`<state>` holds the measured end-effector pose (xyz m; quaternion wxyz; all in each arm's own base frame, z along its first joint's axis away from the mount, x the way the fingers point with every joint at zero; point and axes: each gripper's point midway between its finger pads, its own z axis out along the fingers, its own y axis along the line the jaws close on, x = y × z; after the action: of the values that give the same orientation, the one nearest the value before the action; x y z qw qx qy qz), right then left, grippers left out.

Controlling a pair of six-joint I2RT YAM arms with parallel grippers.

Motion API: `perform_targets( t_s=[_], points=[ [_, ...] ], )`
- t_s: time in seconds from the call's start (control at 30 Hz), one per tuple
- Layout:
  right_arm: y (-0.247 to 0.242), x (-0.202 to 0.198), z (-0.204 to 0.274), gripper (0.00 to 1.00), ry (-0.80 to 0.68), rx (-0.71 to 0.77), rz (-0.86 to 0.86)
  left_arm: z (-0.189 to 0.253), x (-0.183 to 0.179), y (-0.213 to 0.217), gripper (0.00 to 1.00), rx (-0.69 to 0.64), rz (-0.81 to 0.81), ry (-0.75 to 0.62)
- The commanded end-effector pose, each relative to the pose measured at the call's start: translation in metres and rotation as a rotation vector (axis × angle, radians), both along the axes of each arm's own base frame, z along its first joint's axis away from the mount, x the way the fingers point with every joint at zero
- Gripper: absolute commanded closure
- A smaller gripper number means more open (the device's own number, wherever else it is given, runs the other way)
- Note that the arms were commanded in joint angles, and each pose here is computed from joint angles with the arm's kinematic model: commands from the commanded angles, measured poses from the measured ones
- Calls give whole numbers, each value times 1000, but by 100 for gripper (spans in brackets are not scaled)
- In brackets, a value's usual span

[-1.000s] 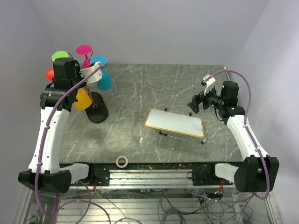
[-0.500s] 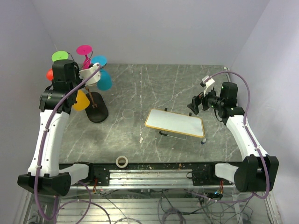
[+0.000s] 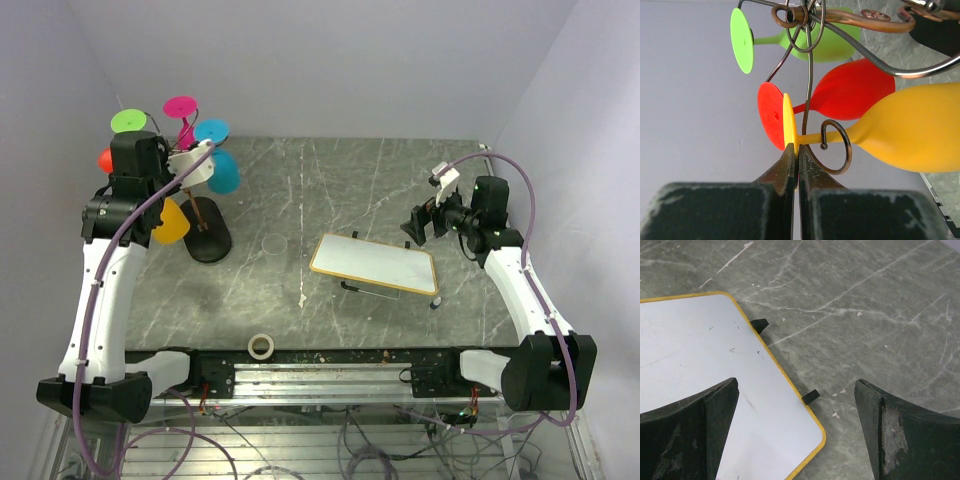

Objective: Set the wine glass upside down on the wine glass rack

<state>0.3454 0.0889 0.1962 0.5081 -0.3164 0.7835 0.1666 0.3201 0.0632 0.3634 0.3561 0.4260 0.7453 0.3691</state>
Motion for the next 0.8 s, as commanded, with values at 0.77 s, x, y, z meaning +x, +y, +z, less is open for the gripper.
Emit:
perform_targets(
  t_s=[0.77],
  points=[
    [-9,2,2,0,-32,-5,-9,15,-28,-7,91,-15,-79,20]
  ],
)
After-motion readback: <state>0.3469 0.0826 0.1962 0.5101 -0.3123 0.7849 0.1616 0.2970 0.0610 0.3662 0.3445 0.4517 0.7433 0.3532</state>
